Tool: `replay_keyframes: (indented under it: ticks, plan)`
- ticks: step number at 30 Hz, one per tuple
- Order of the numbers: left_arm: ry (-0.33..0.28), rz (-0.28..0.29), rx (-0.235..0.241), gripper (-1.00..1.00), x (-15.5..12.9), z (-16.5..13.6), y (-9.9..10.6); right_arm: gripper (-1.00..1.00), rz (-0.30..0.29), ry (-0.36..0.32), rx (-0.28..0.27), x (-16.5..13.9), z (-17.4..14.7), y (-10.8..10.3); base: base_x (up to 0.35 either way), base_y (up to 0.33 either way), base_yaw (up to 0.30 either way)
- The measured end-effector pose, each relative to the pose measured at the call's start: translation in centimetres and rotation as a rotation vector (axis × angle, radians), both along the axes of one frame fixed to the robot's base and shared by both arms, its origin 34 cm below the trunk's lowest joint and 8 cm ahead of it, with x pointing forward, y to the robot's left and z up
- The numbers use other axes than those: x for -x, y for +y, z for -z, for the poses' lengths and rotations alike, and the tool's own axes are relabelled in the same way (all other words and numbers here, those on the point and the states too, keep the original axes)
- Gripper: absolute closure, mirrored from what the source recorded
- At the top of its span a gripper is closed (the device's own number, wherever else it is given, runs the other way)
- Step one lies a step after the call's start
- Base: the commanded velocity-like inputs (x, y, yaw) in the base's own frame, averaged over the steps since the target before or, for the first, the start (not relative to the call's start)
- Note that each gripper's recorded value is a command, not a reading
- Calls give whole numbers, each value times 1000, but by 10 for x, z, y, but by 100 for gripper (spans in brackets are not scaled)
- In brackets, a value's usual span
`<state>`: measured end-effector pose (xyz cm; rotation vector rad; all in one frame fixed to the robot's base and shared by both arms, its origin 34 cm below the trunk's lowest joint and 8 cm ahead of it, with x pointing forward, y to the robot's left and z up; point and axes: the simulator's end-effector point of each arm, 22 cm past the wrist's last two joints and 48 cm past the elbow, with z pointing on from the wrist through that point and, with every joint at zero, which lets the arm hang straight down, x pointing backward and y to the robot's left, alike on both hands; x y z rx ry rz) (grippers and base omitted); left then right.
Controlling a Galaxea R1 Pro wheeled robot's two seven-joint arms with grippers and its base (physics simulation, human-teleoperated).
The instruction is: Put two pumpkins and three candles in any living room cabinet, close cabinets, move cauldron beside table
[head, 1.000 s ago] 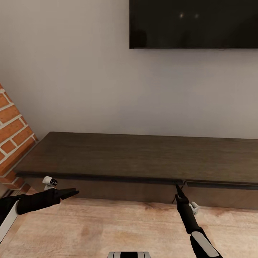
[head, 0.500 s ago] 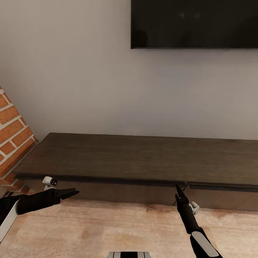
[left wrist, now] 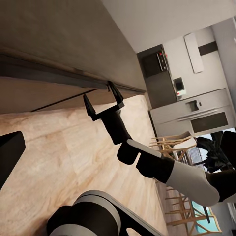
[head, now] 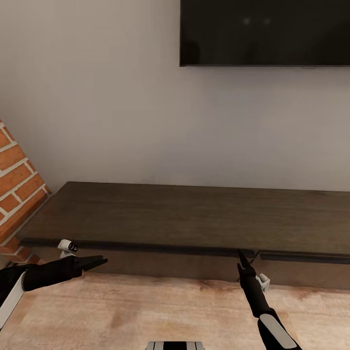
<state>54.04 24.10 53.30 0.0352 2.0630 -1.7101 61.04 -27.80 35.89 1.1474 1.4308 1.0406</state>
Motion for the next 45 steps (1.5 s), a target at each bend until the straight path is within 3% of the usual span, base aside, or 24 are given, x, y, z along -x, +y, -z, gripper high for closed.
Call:
replay_keyframes:
  ticks: [29, 30, 45]
  plan:
    - [0, 0, 0, -100, 0, 0, 0, -100, -13, -16, 5, -1, -4, 3, 20, 4, 0]
    - [0, 0, 0, -100, 0, 0, 0, 100, -13, -16, 5, -1, -4, 3, 1, 0, 0]
    - [0, -1, 2, -100, 0, 0, 0, 100, -8, -16, 5, 1, -3, 2, -1, 0, 0]
